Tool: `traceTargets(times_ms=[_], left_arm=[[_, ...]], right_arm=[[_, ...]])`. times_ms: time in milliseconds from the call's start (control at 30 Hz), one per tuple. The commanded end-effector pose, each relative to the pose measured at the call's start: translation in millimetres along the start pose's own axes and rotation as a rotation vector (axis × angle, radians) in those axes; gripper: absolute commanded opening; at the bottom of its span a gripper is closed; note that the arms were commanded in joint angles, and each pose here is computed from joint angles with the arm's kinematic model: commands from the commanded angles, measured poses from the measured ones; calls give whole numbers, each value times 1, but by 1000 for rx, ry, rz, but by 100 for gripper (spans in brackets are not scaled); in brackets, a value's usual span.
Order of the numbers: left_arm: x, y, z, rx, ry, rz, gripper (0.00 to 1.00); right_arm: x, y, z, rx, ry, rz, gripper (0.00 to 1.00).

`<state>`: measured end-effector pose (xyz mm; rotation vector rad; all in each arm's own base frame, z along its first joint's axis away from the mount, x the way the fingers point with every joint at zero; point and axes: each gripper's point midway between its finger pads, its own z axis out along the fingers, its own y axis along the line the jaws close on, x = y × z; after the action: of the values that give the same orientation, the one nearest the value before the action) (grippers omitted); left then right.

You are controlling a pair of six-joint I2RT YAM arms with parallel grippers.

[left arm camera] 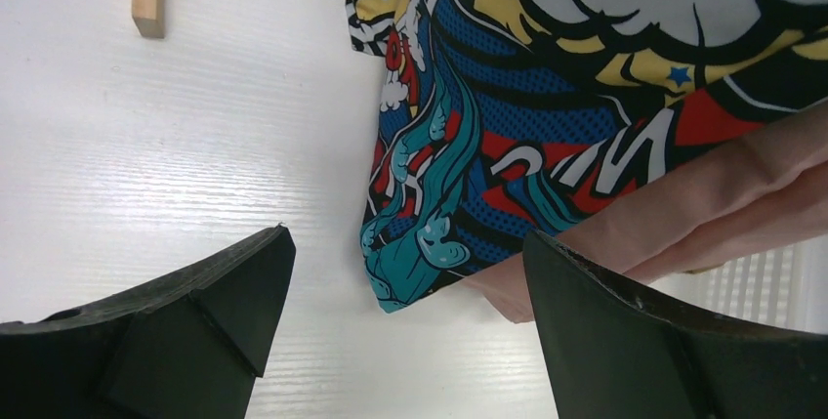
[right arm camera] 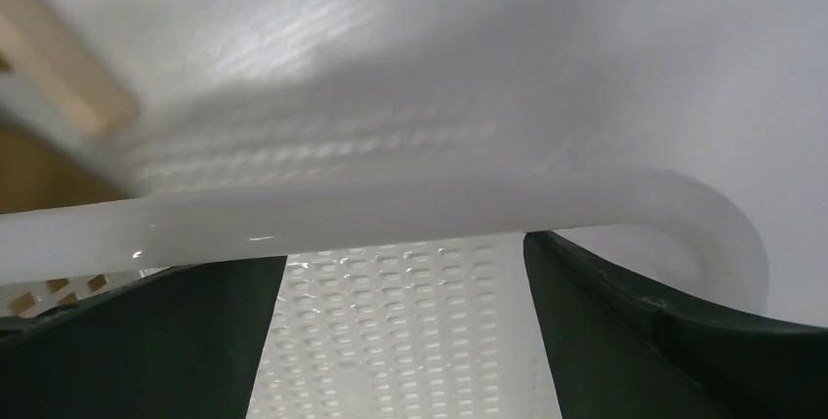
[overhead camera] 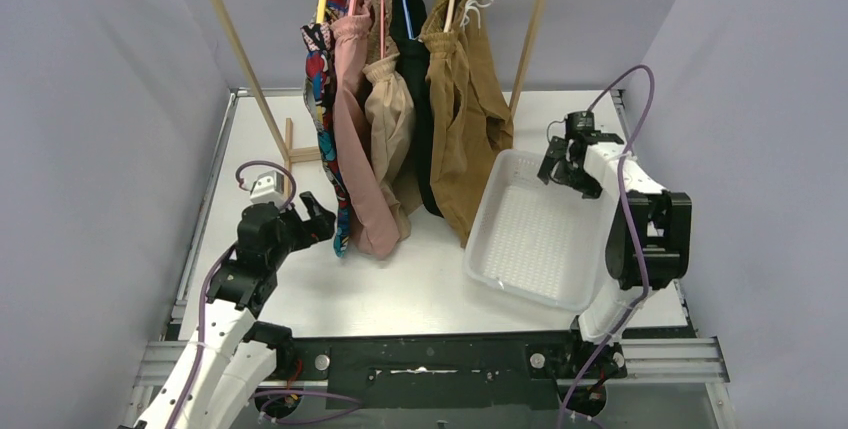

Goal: Remove the shorts from the hanger
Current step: Move the basket to the center of the board.

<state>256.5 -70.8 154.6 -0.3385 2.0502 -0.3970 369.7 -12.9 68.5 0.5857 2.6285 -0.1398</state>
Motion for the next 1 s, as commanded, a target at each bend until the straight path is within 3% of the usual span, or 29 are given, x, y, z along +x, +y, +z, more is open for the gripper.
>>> traceTargets(times_ms=[0,167,333,500,600,700,800,967], left_arm=[[-13,-20,-3,107,-53,16,89],[-7,-23,0,128,-29,22,89],[0,-21,5,97,10,48,89],[5,-20,15,33,52,102,89],[7,-18,12,15,76,107,89],[-1,-19,3,11,23,99,89],[-9,-13,-6,-10,-45,69,89],[-27,-11,-24,-6,-159,25,89]], right_arm=[[-91,-35,5,123,-190,-15,98],[-165,-53,11,293,-257,-186,100],[-192,-46,-14,401,-307,-343,98],[-137,17,-69,169,-317,-212,98],[-83,75,-98,-101,-320,-119,98],[-32,121,-119,-309,-311,-57,99],[8,128,-124,-287,-322,-78,100],[53,109,-113,-231,-228,-137,96]])
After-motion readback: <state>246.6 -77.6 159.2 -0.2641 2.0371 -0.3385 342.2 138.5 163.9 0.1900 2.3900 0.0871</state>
